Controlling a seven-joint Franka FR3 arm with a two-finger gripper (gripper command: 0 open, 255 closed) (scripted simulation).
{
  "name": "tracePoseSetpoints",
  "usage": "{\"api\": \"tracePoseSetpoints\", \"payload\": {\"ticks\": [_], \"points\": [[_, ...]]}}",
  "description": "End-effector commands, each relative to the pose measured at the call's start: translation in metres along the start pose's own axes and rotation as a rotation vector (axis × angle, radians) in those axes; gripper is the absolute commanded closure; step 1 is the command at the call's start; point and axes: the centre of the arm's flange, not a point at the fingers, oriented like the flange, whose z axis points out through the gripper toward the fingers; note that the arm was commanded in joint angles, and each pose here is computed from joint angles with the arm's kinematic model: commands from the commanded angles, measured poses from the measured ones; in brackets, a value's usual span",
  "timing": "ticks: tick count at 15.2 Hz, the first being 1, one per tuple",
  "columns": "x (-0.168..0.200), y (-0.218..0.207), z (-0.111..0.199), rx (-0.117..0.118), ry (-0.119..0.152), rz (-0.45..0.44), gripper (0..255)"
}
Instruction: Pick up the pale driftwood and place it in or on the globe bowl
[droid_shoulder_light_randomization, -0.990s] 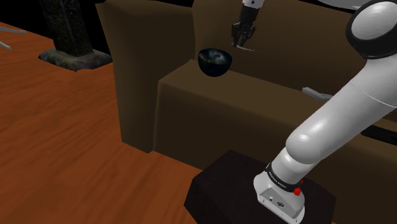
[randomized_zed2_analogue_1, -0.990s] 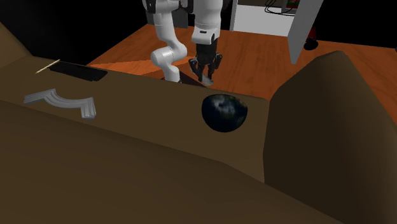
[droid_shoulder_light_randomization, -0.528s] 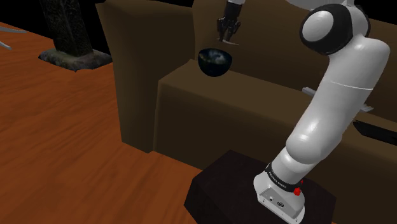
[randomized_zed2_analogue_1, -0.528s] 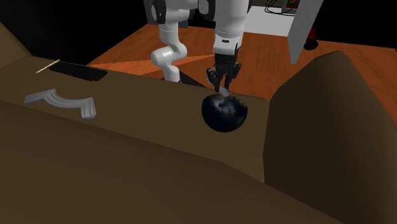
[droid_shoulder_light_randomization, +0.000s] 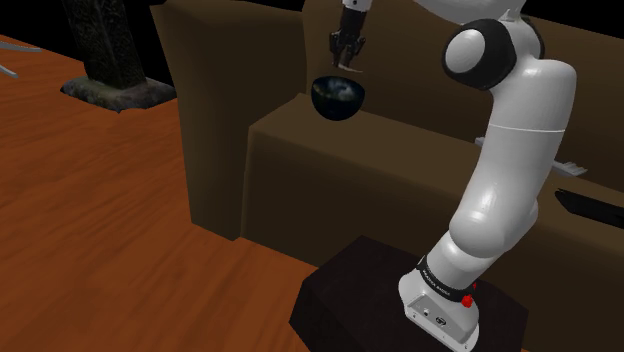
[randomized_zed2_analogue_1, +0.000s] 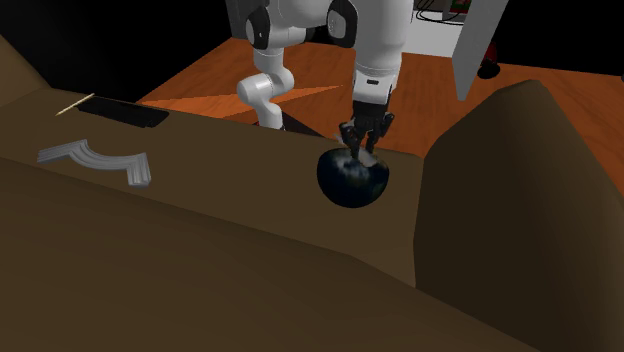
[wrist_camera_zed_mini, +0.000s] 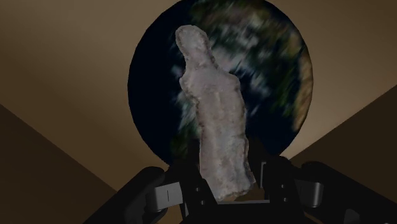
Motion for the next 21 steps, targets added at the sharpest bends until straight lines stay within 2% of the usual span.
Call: {"api": "tracePoseSetpoints", "payload": {"ticks": [1,9,16,17,21], "points": [[0.0,0.001,0.011,0.0,0.001,0.0,255],[-0.001,-0.001,0.051,0.0,0.001,0.0,255],[-0.001,-0.001,0.051,0.0,0.001,0.0,255],[-0.001,-0.001,0.051,0.0,0.001,0.0,0],[-0.001,-0.001,0.051,0.0,0.001,0.0,0]]}}
